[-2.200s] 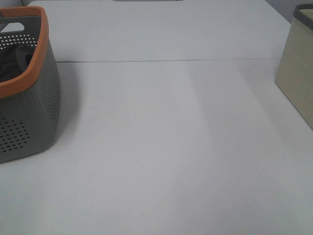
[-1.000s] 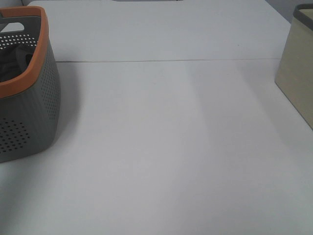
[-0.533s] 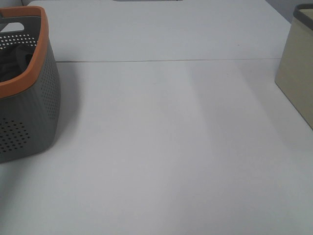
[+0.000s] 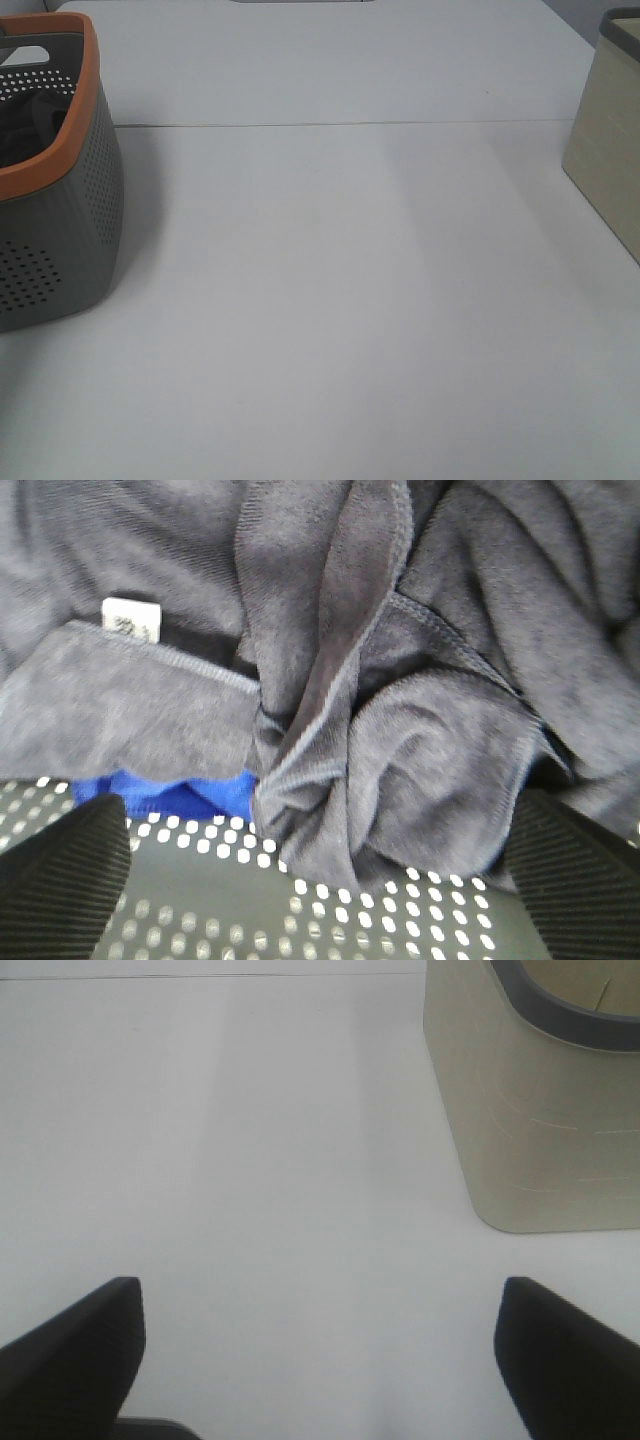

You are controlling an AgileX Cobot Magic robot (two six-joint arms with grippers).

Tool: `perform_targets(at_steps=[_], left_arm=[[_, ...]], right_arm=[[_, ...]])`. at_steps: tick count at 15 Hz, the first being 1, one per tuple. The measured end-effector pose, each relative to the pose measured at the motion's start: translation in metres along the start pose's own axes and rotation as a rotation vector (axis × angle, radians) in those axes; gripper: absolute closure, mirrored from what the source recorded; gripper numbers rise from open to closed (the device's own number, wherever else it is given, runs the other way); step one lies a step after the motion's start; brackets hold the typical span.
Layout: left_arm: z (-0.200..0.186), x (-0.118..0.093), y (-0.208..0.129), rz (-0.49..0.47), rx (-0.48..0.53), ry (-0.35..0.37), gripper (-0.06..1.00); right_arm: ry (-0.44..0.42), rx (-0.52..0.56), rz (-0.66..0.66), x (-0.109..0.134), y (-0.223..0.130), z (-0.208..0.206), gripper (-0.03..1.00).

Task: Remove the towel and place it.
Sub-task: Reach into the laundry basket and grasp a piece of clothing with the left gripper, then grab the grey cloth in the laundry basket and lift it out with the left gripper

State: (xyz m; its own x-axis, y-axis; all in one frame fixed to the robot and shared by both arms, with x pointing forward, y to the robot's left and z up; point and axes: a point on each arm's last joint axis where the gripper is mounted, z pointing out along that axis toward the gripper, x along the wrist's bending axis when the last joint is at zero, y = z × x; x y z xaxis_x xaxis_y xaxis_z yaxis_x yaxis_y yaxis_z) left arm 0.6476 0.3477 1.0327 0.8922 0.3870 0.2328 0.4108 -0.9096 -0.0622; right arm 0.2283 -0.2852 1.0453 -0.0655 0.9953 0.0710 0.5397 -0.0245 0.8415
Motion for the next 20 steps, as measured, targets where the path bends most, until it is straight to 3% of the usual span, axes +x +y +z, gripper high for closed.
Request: perform_targets(at_steps=[4,6,9,13,20], left_arm=[[0.045,0.003,0.014,0.055,0.050,-0.050,0.00],[0.059,0.005,0.017,0.030,0.061,-0.044,0.03],[0.078,0.006,0.017,0.006,0.090,-0.049,0.18],[0.078,0.008,0.016,0.006,0.106,-0.032,0.46],[0.088,0.005,0.017,-0.002,0.118,-0.071,0.53]], right_arm=[[0.000,0.000,0.000,0.000,0.000,0.000,0.12],[0.000,0.000,0.000,0.000,0.000,0.000,0.12],[0.000,0.000,0.000,0.000,0.000,0.000,0.12],[0.000,0.000,0.000,0.000,0.000,0.000,0.12],[0.000,0.000,0.000,0.000,0.000,0.000,0.12]])
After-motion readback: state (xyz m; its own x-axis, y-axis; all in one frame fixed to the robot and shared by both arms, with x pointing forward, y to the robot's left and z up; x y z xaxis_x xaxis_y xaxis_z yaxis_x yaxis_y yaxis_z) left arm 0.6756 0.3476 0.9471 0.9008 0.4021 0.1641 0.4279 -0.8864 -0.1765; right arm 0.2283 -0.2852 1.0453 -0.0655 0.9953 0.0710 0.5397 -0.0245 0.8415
